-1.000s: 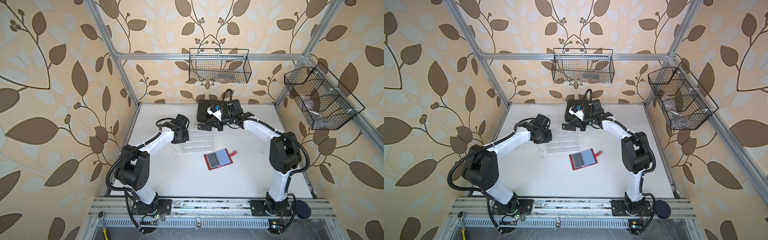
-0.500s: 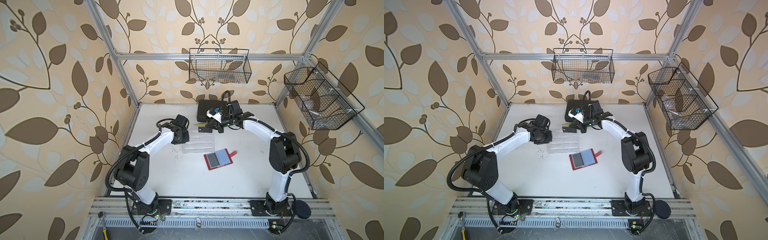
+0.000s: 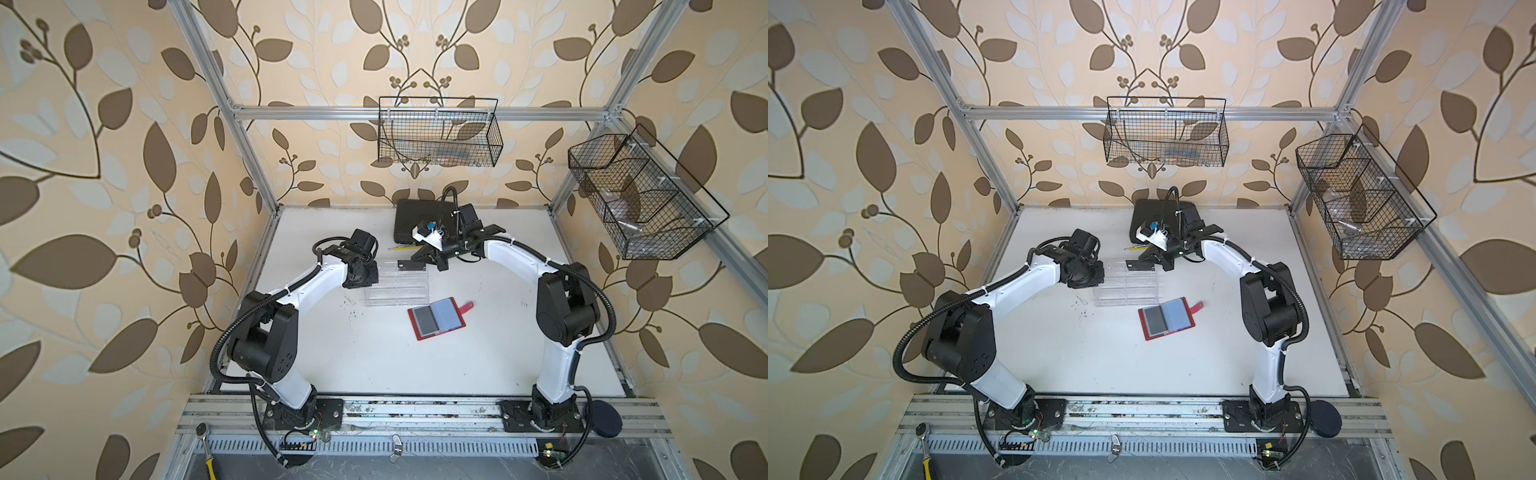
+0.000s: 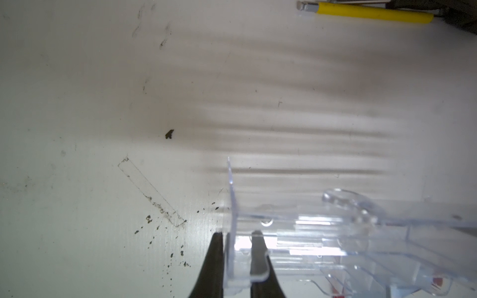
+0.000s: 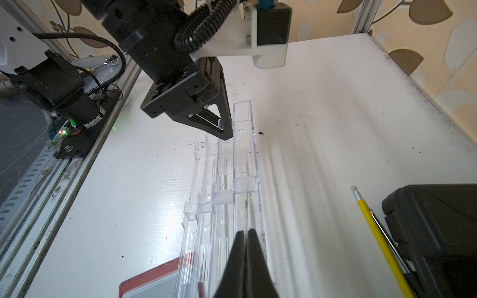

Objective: Take the credit cards out of the card holder
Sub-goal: Place the credit card in the storage box.

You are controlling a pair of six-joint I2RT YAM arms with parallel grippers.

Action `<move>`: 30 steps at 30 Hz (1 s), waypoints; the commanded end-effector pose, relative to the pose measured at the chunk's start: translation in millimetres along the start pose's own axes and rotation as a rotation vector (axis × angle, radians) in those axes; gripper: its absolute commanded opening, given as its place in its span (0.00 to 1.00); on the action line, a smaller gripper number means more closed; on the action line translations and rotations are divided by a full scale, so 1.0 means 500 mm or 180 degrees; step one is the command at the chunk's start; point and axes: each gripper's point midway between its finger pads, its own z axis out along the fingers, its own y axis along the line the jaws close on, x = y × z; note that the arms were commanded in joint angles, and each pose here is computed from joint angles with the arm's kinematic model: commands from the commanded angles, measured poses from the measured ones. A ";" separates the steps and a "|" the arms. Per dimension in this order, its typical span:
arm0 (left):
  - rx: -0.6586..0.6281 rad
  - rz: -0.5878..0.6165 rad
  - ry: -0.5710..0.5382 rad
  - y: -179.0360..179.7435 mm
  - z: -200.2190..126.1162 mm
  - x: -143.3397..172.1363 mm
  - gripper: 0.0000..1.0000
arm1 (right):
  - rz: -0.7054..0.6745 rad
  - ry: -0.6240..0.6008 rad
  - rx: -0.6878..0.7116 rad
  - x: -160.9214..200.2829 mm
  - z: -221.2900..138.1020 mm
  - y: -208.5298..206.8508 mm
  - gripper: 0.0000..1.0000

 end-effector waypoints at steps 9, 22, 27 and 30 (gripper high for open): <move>0.0200 0.0005 -0.0206 -0.024 -0.039 -0.013 0.02 | 0.0138 -0.0034 0.0057 -0.012 0.013 -0.021 0.30; -0.0017 -0.0262 -0.0219 0.004 -0.033 -0.005 0.01 | 0.0128 -0.0442 0.0596 -0.122 -0.065 -0.077 0.56; -0.0418 -0.0660 -0.0324 0.047 -0.044 -0.017 0.01 | 0.0239 -0.0696 0.1096 -0.173 -0.126 -0.108 0.59; -0.0660 -0.0905 -0.0420 0.063 -0.050 -0.026 0.00 | 0.0366 -0.0944 0.1395 -0.209 -0.180 -0.115 0.60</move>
